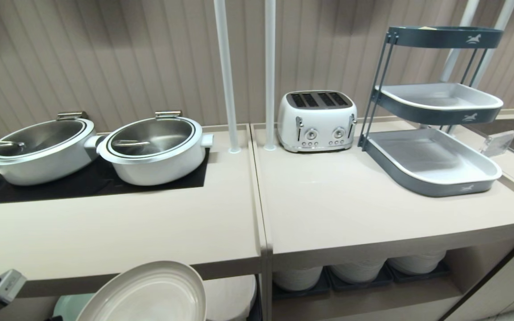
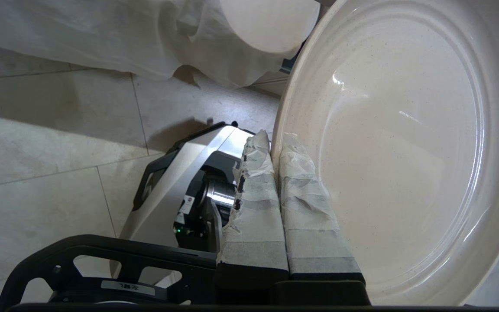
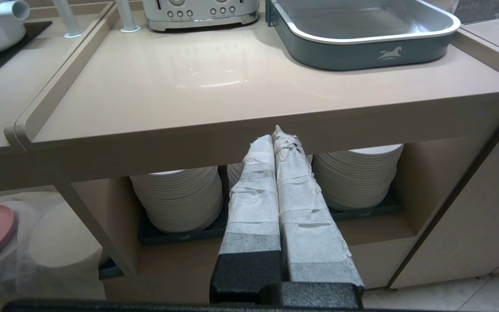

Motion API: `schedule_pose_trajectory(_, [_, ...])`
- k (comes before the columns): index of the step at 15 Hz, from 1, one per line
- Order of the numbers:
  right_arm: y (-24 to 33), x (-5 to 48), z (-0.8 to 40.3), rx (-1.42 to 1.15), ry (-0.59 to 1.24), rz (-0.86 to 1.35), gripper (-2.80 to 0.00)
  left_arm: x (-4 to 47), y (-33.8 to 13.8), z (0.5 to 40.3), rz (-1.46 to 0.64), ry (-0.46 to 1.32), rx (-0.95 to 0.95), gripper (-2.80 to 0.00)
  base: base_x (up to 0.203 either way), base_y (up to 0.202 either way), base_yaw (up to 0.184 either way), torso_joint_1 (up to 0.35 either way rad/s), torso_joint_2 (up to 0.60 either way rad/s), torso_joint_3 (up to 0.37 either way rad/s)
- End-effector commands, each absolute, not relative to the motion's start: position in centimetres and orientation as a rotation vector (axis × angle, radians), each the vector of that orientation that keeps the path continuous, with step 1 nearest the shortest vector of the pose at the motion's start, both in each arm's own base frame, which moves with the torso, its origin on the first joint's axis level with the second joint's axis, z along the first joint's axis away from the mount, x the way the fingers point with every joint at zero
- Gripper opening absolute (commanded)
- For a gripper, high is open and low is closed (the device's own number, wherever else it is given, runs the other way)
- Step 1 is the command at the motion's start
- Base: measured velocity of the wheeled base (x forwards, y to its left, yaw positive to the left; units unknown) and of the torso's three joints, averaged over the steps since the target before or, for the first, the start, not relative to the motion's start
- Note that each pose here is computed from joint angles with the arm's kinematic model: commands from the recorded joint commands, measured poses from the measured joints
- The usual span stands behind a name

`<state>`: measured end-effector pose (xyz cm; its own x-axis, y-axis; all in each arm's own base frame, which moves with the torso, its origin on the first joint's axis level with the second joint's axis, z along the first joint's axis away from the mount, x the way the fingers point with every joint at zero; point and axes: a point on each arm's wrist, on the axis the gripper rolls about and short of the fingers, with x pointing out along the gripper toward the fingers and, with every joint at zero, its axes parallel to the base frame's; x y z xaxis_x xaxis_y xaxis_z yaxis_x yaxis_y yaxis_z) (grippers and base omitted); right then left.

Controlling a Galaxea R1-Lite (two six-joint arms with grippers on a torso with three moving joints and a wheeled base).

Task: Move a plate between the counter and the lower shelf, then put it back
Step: Put the plate

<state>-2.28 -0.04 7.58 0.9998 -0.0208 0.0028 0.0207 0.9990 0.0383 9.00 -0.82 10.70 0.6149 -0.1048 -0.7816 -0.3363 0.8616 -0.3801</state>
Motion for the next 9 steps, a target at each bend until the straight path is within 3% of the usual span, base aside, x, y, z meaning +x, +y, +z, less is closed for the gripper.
schedule_pose_trajectory(1, [-0.04,-2.28,7.59,0.038,-0.005,-0.020,-2.80,9.06,-0.81,10.75,0.143,0.909,-0.536,-2.80,0.000,0.000,0.000,0.000,0.00,0.000])
schedule_pose_trajectory(6, [-0.04,-2.28,7.58,0.038,-0.004,-0.020,-2.80,9.07,-0.81,10.74,0.144,0.910,-0.536,-2.80,0.000,0.000,0.000,0.000,0.00,0.000])
schedule_pose_trajectory(9, [-0.04,-2.28,7.58,0.038,-0.003,-0.020,-2.80,9.11,-0.81,10.71,0.145,0.913,-0.536,-2.80,-0.003,0.106,0.001,0.007,0.00,0.001])
